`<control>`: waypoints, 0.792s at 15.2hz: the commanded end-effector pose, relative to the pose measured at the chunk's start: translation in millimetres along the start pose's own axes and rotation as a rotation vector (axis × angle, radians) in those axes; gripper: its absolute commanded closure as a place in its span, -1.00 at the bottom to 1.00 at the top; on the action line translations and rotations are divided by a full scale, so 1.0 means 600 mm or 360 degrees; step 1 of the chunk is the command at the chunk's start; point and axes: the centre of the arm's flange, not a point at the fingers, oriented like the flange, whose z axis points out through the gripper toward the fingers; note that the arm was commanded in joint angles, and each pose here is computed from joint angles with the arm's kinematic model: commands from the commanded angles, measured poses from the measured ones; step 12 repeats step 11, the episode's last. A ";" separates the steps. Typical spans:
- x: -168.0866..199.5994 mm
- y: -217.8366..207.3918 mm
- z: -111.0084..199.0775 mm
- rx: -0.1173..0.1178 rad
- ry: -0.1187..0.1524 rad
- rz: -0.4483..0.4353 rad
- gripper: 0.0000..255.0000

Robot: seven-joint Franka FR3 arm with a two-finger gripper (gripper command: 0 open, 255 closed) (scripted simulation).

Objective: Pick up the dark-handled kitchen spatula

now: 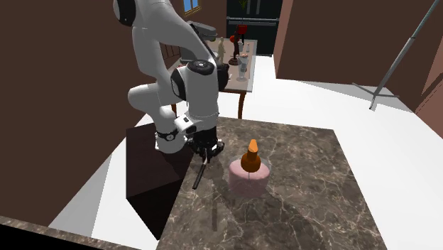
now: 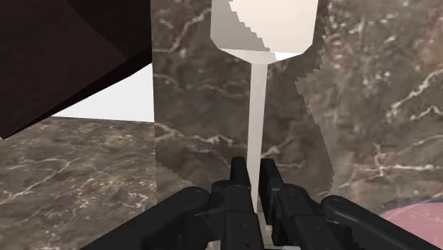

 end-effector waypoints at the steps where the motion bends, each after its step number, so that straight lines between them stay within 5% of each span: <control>1: -0.001 0.000 -0.019 0.0000 -0.0001 0.0000 1.00; 12: 0.004 0.000 -0.091 0.0000 -0.0001 0.0000 1.00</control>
